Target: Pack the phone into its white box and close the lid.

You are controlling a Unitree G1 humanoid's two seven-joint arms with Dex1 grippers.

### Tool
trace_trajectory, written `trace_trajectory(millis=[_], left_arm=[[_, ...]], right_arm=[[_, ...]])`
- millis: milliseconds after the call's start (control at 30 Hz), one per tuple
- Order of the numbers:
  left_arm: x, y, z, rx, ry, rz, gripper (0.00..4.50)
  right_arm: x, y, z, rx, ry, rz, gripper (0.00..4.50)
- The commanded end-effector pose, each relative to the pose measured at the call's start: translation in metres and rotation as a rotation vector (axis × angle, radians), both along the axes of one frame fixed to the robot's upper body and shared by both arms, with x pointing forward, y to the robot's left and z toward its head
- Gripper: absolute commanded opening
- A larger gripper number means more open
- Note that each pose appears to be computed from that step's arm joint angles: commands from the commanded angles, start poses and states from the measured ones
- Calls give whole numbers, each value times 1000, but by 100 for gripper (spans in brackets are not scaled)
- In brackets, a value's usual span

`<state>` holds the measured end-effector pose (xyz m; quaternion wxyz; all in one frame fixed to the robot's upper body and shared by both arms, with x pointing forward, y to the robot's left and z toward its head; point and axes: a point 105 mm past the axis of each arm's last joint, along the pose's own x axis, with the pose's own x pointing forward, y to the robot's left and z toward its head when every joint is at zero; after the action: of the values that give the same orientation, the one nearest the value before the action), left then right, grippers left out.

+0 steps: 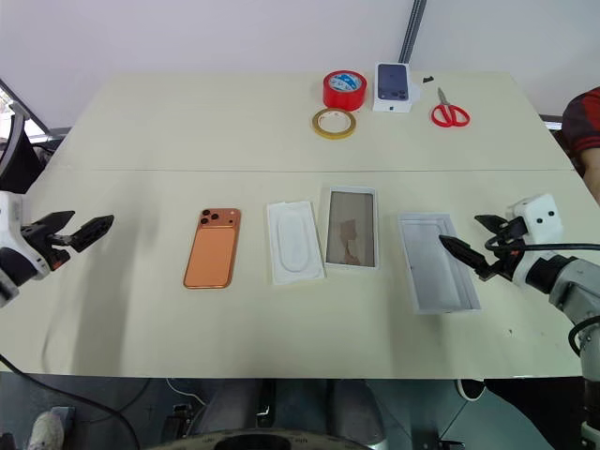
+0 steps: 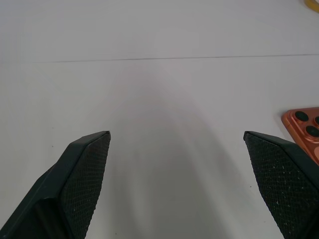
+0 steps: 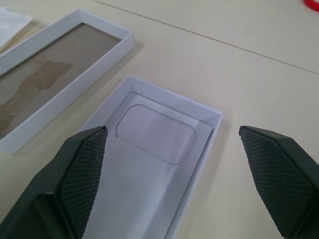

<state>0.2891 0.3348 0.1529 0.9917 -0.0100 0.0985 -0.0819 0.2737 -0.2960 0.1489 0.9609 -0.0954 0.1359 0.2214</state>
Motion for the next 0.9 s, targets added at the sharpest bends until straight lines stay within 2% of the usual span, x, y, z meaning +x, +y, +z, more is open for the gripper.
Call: trace_trajectory(millis=[33, 367, 500, 567, 700, 800, 900], left_arm=[[4, -2, 11, 13, -51, -6, 450], [11, -19, 13, 0, -64, -49, 450], [17, -52, 15, -17, -80, -136, 450], [19, -83, 13, -42, -74, -230, 450], [11, -132, 5, -106, -19, -355, 450], [2, -153, 3, -127, 39, -423, 450], [4, -161, 4, -228, 83, -418, 450]], right_arm=[[-2, 3, 15, -16, -48, 18, 443], [2, 18, 25, -48, -74, 79, 443], [8, 35, 26, -50, -85, 136, 443], [11, 55, 25, -56, -87, 196, 443], [15, 90, 21, -89, -93, 300, 443], [16, 109, 22, -116, -110, 370, 443], [12, 121, 19, -133, -113, 419, 443]])
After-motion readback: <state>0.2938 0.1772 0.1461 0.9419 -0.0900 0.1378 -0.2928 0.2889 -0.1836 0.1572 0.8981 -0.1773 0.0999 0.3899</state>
